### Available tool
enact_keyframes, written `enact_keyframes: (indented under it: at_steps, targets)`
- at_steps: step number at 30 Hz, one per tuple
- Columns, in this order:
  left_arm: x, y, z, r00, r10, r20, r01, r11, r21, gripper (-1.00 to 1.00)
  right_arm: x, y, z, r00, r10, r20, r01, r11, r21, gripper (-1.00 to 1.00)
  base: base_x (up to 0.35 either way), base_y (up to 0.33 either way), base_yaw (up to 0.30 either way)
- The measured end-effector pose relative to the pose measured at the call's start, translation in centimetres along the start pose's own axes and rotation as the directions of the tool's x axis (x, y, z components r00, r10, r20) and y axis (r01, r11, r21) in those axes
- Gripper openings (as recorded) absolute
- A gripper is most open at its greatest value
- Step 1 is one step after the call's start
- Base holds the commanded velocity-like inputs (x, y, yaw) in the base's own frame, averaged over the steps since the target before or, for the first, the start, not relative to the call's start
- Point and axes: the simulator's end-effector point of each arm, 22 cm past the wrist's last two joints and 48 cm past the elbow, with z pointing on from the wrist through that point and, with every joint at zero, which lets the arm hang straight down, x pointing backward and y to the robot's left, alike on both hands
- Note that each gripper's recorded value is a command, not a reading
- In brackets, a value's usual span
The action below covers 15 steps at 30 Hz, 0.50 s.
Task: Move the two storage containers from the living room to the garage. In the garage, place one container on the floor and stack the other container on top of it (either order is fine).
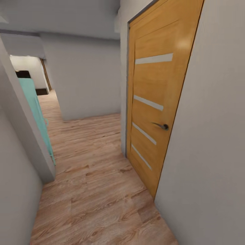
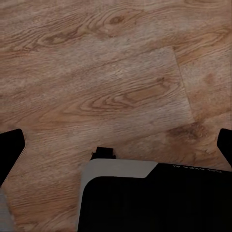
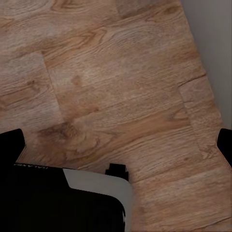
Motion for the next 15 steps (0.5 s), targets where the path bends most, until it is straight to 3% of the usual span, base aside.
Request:
enact_keyframes:
  at_steps: [11, 15]
  targets:
    - [0.02, -0.11, -0.01, 1.0, 0.0, 0.0, 0.0, 1.0, 0.001, 1.0, 0.01, 0.01, 0.0, 1.0, -0.001, 0.0, 0.001, 1.0, 0.0, 1.0, 0.304, 0.094, 0.275]
    - [0.01, -0.12, -0.01, 1.0, 0.0, 0.0, 0.0, 1.0, 0.001, 1.0, 0.03, 0.0, -0.01, 1.0, -0.002, -0.001, 0.002, 1.0, 0.0, 1.0, 0.314, 0.029, 0.103]
